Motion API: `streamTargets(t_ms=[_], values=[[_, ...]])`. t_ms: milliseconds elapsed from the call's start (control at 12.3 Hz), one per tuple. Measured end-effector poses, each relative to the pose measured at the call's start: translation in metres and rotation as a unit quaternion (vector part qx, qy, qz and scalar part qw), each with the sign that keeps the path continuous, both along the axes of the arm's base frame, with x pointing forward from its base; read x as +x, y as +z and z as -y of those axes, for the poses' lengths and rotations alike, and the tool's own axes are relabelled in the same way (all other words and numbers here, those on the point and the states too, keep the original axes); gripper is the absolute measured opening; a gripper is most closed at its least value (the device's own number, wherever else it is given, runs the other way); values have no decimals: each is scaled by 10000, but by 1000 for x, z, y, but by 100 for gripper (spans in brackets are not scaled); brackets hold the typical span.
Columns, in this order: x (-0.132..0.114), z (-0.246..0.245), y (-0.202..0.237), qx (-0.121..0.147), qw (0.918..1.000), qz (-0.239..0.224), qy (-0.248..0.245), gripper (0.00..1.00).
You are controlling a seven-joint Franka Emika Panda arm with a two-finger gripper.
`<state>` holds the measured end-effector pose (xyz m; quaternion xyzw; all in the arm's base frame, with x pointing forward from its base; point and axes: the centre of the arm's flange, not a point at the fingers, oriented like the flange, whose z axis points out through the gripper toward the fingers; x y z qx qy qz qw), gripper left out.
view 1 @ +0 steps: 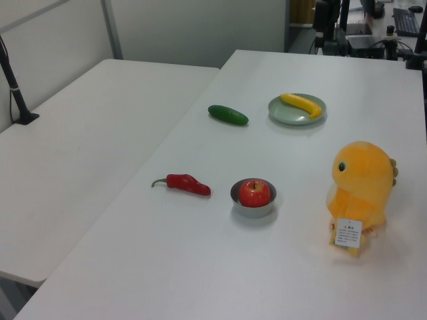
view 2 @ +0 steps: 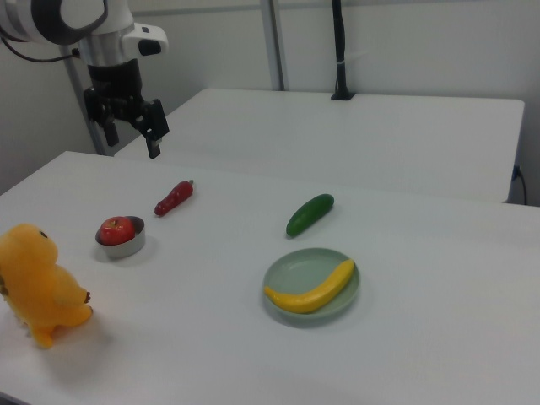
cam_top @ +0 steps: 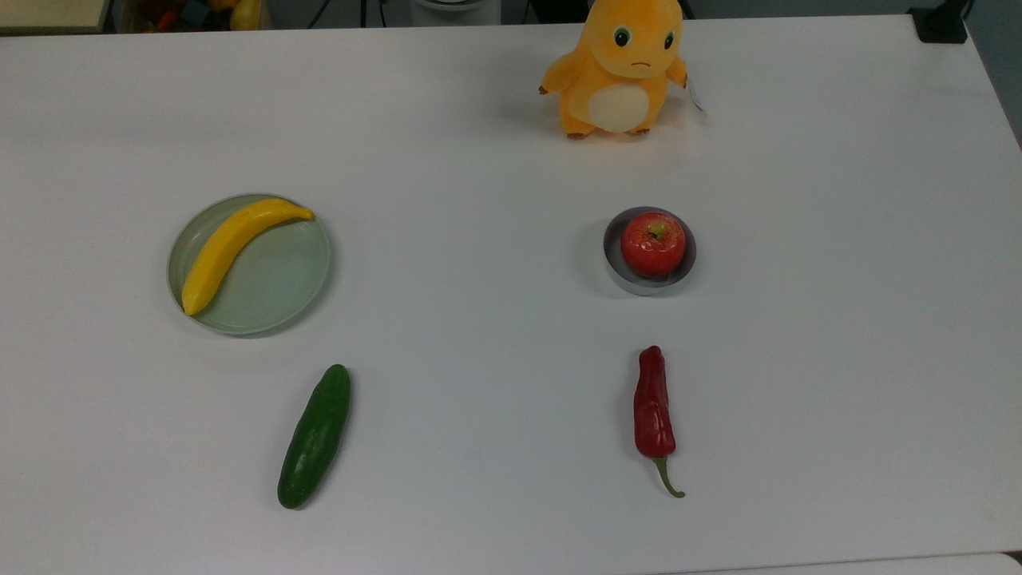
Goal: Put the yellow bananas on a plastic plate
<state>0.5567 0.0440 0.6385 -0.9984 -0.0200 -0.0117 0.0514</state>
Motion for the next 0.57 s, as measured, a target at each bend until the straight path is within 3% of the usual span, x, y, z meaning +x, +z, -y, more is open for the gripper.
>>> streamTargets(t_ms=[244, 568], values=[[13, 9, -11, -93, 9972, 445, 595, 100], [11, 18, -13, -107, 9966, 473, 670, 100]])
